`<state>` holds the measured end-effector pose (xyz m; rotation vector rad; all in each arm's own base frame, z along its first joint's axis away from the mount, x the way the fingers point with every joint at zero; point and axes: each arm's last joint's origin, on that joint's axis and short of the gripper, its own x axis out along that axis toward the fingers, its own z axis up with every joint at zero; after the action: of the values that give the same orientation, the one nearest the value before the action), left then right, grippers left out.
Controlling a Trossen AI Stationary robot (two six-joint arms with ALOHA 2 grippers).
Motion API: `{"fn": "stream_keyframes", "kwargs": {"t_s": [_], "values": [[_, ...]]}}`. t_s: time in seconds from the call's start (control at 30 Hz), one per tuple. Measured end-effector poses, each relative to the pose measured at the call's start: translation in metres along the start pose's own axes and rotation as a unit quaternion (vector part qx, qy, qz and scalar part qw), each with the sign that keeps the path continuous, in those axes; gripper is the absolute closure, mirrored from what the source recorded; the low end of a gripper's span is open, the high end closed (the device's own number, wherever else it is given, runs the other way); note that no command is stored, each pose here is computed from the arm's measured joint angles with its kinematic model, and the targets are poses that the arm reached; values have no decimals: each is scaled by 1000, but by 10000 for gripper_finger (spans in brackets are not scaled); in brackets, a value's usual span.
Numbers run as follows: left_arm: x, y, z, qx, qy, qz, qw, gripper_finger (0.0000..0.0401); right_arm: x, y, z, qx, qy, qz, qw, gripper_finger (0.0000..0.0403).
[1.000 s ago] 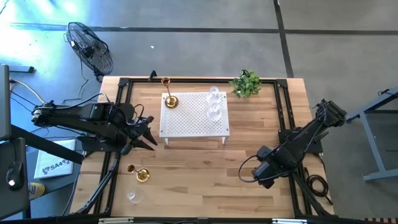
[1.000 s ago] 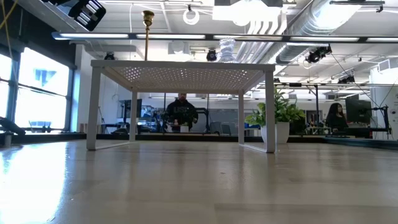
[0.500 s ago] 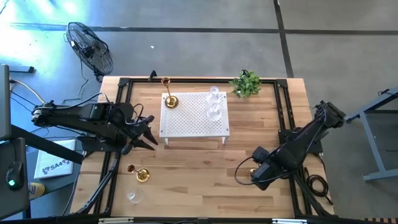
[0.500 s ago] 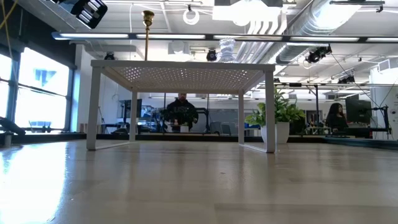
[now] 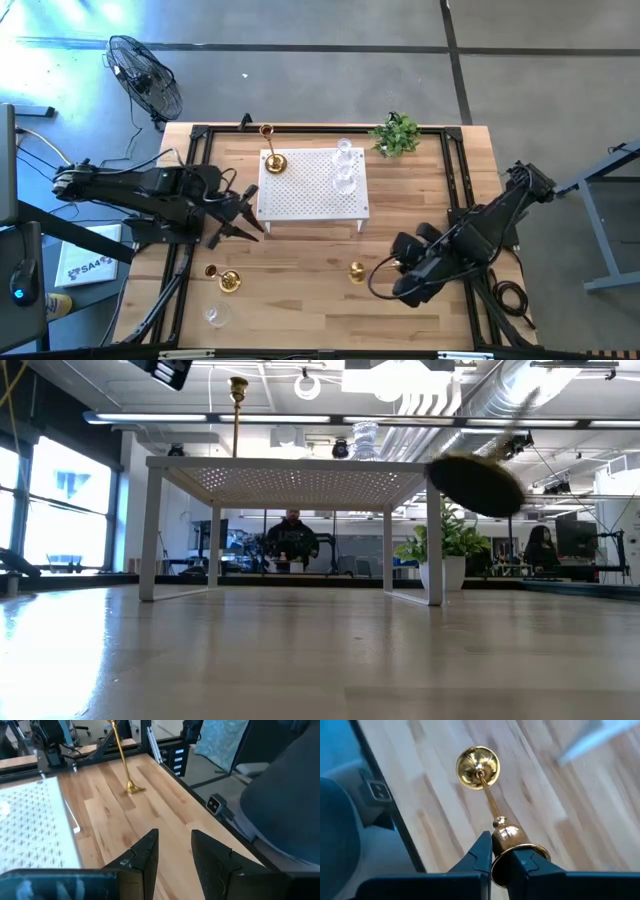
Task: Pick & Place candle stick holders
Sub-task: Put the right gold candle holder on the shelf aligned with the other gold candle holder
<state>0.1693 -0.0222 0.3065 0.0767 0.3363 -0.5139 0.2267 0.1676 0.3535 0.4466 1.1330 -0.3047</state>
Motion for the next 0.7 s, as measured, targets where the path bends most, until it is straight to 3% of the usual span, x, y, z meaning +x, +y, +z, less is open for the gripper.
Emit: {"fn": "stream_keyframes", "kwargs": {"t_s": [0.23, 0.37, 0.7], "values": [[41, 20, 5, -34, -35, 2, 999, 288, 13, 12, 29, -78, -61, 56, 994, 389], [60, 26, -1, -79, -23, -26, 996, 288, 24, 18, 45, -122, -86, 82, 985, 389], [78, 35, -10, -138, 0, 0, 990, 288, 55, 22, 78, -204, -115, 80, 969, 389]]}}
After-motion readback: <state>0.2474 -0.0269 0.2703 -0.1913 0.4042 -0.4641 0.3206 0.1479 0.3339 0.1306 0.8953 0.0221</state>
